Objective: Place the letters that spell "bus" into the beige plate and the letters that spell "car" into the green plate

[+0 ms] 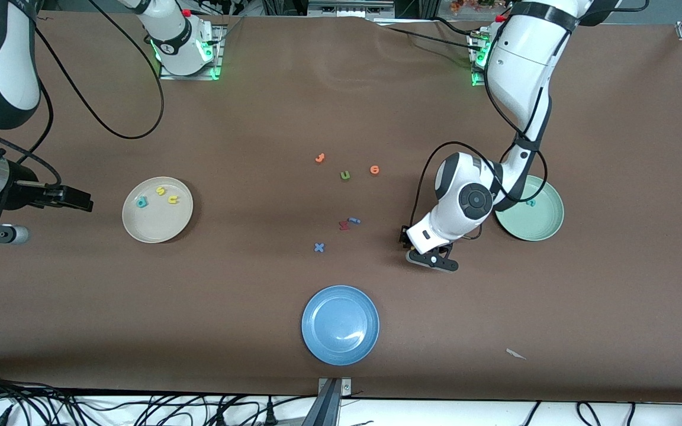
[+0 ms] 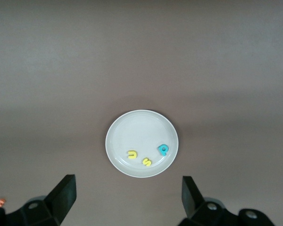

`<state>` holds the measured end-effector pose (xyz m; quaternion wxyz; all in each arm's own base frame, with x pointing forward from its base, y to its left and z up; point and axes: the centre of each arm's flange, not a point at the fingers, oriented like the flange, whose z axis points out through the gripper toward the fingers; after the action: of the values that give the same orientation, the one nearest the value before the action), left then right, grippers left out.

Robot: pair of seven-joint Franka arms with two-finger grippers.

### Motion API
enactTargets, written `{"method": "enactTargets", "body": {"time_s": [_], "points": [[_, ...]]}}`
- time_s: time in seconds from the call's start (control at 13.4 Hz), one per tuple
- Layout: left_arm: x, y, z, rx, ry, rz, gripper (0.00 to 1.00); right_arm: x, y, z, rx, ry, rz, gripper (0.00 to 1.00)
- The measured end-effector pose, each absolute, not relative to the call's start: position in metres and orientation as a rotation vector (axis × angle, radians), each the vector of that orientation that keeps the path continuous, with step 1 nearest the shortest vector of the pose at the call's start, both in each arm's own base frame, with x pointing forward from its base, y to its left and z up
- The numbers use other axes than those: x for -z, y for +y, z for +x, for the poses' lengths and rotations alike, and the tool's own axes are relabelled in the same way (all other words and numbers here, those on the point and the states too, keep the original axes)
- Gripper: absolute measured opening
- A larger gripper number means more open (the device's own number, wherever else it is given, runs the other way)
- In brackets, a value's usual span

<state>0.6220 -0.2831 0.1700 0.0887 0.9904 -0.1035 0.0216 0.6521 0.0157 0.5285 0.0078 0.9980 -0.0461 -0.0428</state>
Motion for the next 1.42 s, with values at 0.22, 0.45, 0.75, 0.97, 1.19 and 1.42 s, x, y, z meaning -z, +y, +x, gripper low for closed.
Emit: {"method": "enactTargets", "body": {"time_s": [0.22,0.45,0.75,0.97,1.19,1.42], "points": [[-0.170,-0.281,0.623,-0.066,-0.305,2.949,0.38,-0.525,0.030,0.652,0.137,-0.172,3.124,1.00],[-0.170,-0.282,0.623,-0.068,-0.307,2.949,0.31,-0.522,0.031,0.652,0.143,-0.174,3.124,1.00],[-0.173,-0.282,0.625,-0.078,-0.306,2.948,0.31,-0.522,0.031,0.652,0.142,-0.175,3.124,1.00],[-0.192,-0.267,0.638,-0.105,-0.284,2.955,0.31,-0.521,0.031,0.652,0.142,-0.175,3.124,1.00],[-0.227,-0.213,0.654,-0.043,-0.327,2.965,0.31,-0.521,0.031,0.652,0.143,-0.175,3.124,1.00],[-0.247,-0.118,0.658,-0.012,-0.417,2.995,0.31,-0.521,0.031,0.652,0.143,-0.175,3.124,1.00]]}}
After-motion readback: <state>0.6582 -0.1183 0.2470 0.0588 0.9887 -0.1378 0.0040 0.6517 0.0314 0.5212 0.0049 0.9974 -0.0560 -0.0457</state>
